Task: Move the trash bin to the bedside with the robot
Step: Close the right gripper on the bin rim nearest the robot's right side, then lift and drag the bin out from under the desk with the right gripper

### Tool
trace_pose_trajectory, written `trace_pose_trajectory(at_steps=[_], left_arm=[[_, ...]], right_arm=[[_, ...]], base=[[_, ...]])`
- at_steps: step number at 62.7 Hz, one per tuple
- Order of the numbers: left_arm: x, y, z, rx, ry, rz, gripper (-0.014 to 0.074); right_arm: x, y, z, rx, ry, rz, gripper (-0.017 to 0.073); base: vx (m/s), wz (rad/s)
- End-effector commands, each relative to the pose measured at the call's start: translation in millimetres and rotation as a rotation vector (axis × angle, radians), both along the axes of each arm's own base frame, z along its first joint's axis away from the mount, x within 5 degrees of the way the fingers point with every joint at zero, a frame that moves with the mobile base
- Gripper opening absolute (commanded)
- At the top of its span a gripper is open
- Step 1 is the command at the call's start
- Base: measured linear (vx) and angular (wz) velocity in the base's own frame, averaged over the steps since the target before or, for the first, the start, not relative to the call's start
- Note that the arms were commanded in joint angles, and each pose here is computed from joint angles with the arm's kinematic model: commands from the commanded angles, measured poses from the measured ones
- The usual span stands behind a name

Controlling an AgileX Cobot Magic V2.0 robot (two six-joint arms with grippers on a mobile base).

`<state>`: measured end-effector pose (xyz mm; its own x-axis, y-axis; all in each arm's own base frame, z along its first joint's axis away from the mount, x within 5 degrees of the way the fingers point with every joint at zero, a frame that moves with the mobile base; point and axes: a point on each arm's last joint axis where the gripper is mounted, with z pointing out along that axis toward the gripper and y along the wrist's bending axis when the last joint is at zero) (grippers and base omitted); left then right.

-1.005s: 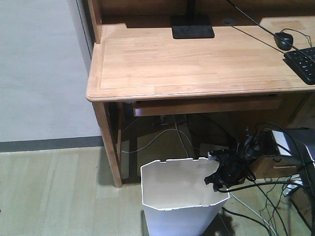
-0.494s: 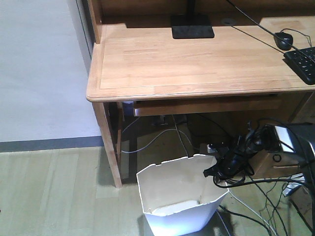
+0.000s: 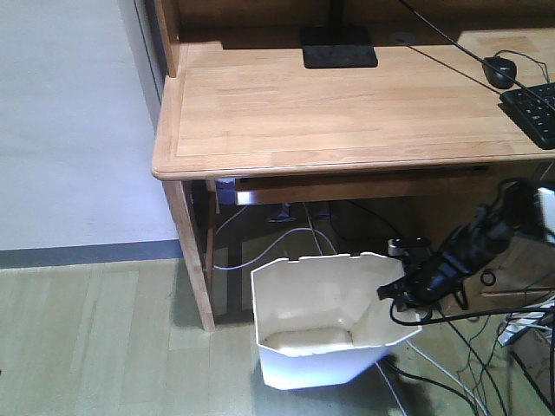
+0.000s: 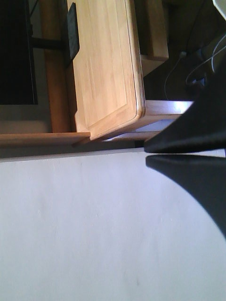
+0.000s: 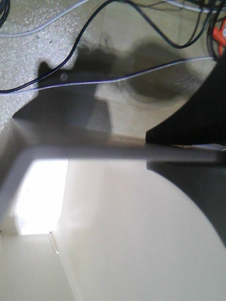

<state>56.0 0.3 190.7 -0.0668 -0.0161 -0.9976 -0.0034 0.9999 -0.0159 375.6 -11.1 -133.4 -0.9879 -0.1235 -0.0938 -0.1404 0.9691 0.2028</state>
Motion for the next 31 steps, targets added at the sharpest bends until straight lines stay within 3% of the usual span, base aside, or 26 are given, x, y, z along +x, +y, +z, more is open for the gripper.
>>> trace_pose_trajectory(at_steps=[1,13,31], left_arm=[[-1.4,-0.1,14.8,-0.009,-0.101,0.0,-0.0006],[-1.4,-0.1,14.8,-0.009,-0.101,0.0,-0.0006],[-1.4,-0.1,14.8,-0.009,-0.101,0.0,-0.0006]], right_arm=[[6.9,-14.9,53.4,0.042,-0.07,0.019,-0.0006],[-13.2,-31.9,98.7,0.054,-0.129,0.026,-0.0006],[-58.0,-21.2,147.1,0.109,-0.165,-0.021,-0.0006]], base=[[0.0,0.0],[0.0,0.0],[0.0,0.0]])
